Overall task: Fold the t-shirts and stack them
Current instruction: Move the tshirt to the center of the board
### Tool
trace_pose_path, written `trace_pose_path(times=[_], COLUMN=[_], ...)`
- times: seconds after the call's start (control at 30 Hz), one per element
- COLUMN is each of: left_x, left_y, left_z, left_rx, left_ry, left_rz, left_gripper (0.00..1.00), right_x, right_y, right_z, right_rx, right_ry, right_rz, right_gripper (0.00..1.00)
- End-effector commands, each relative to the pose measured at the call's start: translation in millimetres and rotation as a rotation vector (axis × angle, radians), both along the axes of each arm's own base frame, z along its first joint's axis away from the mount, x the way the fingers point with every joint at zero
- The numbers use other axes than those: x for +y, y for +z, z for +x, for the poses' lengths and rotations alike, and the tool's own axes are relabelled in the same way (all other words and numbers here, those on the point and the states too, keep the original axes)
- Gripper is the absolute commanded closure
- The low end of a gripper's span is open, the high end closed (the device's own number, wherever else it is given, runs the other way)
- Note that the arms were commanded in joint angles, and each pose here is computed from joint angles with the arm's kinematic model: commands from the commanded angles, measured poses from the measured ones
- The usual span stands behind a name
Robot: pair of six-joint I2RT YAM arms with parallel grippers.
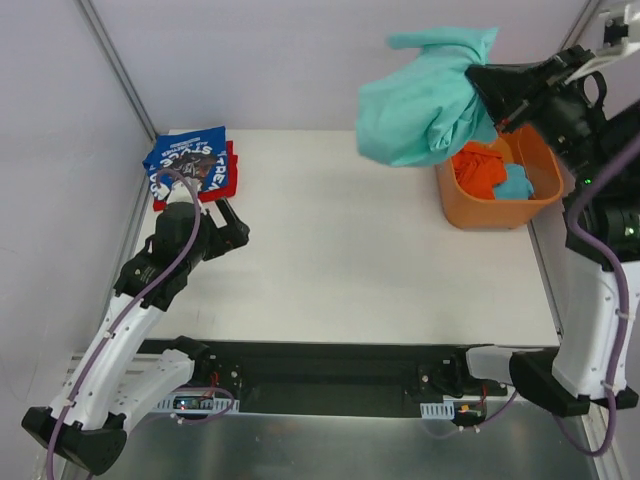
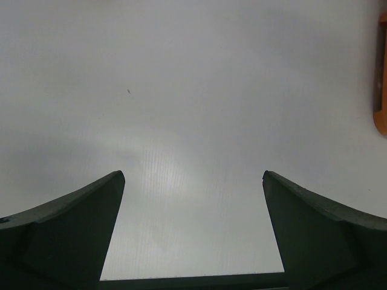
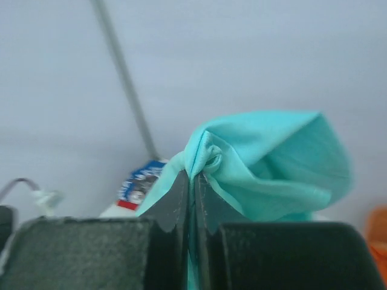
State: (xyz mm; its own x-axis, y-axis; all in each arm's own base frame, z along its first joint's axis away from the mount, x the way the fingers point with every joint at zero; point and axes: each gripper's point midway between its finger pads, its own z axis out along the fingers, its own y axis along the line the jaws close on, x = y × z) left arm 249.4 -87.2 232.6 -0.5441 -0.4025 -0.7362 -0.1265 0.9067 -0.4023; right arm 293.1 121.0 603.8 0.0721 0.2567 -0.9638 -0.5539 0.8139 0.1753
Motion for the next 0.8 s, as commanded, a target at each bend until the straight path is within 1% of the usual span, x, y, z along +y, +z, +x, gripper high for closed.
trace_pose_path(times=[0.0, 0.07, 0.1, 0.17, 0.2, 0.23, 0.27, 0.3, 0.33, 0.37, 0.4, 0.43, 0.47, 0.5, 0.53, 0.57, 0.63, 0.67, 0.7, 0.73, 0.77], left_x=[-7.3, -7.1, -7.0, -6.3, -5.6, -5.1, -4.1, -2.5, -0.2, 2.2, 5.6, 11.0, 19.3, 24.9, 29.7, 32.1, 29.7, 26.2, 17.0, 10.2, 3.6], left_y=[1.9, -1.5, -1.1, 1.4, -2.1, -2.9, -2.8, -8.9, -11.0, -13.0, -16.5, -24.4, -30.0, -32.2, -40.6, -45.0, -55.5, -62.4, -70.0, -75.4, -84.0], left_z=[-13.8, -18.6, -22.3, -27.3, -29.4, -30.7, -32.9, -35.2, -36.2, -37.7, -39.8, -45.2, -46.7, -48.8, -53.9, -53.9, -56.1, -56.5, -59.9, -62.8, -64.5], left_rx=[-0.026, -0.027, -0.037, -0.056, -0.054, -0.056, -0.063, -0.048, -0.043, -0.035, -0.019, 0.022, 0.047, 0.061, 0.105, 0.124, 0.164, 0.196, 0.236, 0.268, 0.312], left_ry=[-0.049, -0.053, -0.057, -0.058, -0.056, -0.05, -0.048, -0.042, -0.025, -0.013, 0.006, 0.036, 0.08, 0.11, 0.139, 0.155, 0.151, 0.141, 0.103, 0.074, 0.047], left_rz=[-0.061, -0.069, -0.079, -0.095, -0.097, -0.105, -0.11, -0.105, -0.106, -0.102, -0.096, -0.085, -0.059, -0.046, -0.032, -0.02, -0.021, -0.023, -0.047, -0.063, -0.072], left_gripper=[0.01, 0.01, 0.01, 0.01, 0.01, 0.01, 0.01, 0.01, 0.01, 0.01, 0.0, 0.01, 0.0, 0.01, 0.01, 0.01, 0.01, 0.01, 0.01, 0.01, 0.01], right_x=[59.6, 76.5, 92.9, 111.1, 124.1, 127.5, 131.3, 129.1, 114.9, 106.6, 90.7, 66.0, 53.6, 40.1, 25.1, 18.1, 10.2, 5.6, 3.1, -0.4, -3.3], right_y=[18.5, 10.4, -9.8, -46.8, -84.5, -116.1, -152.0, -186.4, -239.8, -279.6, -305.3, -341.0, -360.7, -372.0, -381.7, -389.1, -391.0, -406.6, -413.0, -409.5, -418.3], right_z=[-33.4, -36.1, -32.1, -15.6, -4.0, 7.2, 24.2, 36.1, 51.2, 65.0, 73.9, 77.1, 80.2, 81.4, 81.1, 75.0, 66.0, 55.7, 48.5, 40.6, 32.3], right_rx=[-0.024, 0.017, 0.079, 0.182, 0.282, 0.38, 0.476, 0.558, 0.685, 0.767, 0.825, 0.912, 0.958, 0.979, 0.991, 1.0, 0.99, 1.022, 1.036, 1.026, 1.043], right_ry=[0.309, 0.375, 0.413, 0.426, 0.433, 0.404, 0.373, 0.326, 0.194, 0.114, 0.032, -0.104, -0.165, -0.212, -0.288, -0.309, -0.333, -0.337, -0.341, -0.35, -0.353], right_rz=[0.118, 0.147, 0.139, 0.116, 0.091, 0.072, 0.044, 0.009, -0.054, -0.114, -0.152, -0.216, -0.249, -0.277, -0.311, -0.333, -0.349, -0.37, -0.376, -0.355, -0.357], right_gripper=[0.99, 0.97, 0.95, 0.89, 0.86, 0.82, 0.8, 0.76, 0.56, 0.42, 0.29, 0.19, 0.14, 0.11, 0.04, 0.02, 0.0, 0.0, 0.0, 0.01, 0.0])
